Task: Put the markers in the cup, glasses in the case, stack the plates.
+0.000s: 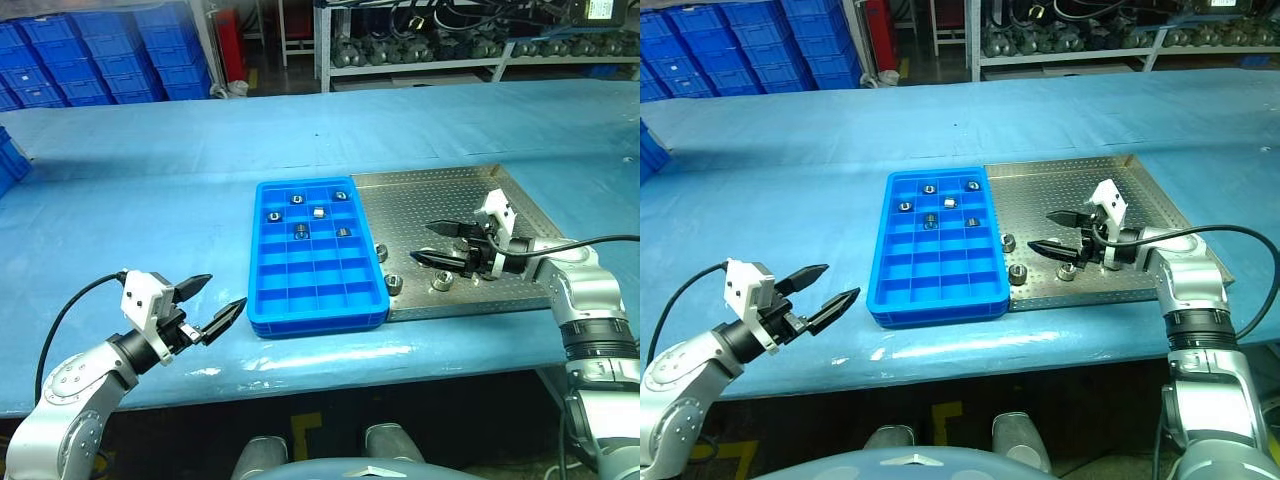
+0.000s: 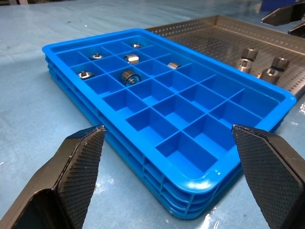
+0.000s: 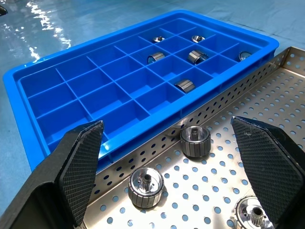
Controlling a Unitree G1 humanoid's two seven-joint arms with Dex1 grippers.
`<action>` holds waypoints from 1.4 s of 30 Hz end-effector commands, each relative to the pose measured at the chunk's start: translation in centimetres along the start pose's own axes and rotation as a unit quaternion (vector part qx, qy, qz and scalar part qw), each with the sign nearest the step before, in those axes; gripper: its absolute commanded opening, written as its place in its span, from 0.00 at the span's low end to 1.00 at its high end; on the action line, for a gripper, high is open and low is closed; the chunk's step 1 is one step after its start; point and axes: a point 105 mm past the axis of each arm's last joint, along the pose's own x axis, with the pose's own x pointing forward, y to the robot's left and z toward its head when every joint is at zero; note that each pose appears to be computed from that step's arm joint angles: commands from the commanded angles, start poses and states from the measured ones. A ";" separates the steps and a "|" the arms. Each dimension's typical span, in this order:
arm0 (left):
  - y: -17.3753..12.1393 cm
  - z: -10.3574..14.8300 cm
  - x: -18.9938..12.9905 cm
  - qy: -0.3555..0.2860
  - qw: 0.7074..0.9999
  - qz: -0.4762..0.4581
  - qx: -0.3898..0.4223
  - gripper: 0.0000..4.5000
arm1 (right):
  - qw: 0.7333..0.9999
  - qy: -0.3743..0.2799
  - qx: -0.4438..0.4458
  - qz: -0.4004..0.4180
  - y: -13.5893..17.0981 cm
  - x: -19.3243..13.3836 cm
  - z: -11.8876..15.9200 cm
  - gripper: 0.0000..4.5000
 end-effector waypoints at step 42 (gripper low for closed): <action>-1.2 2.5 3.7 -0.020 0.994 -0.102 0.033 1.00 | 0.986 -0.020 0.000 -0.165 -4.8 -3.8 0.3 0.99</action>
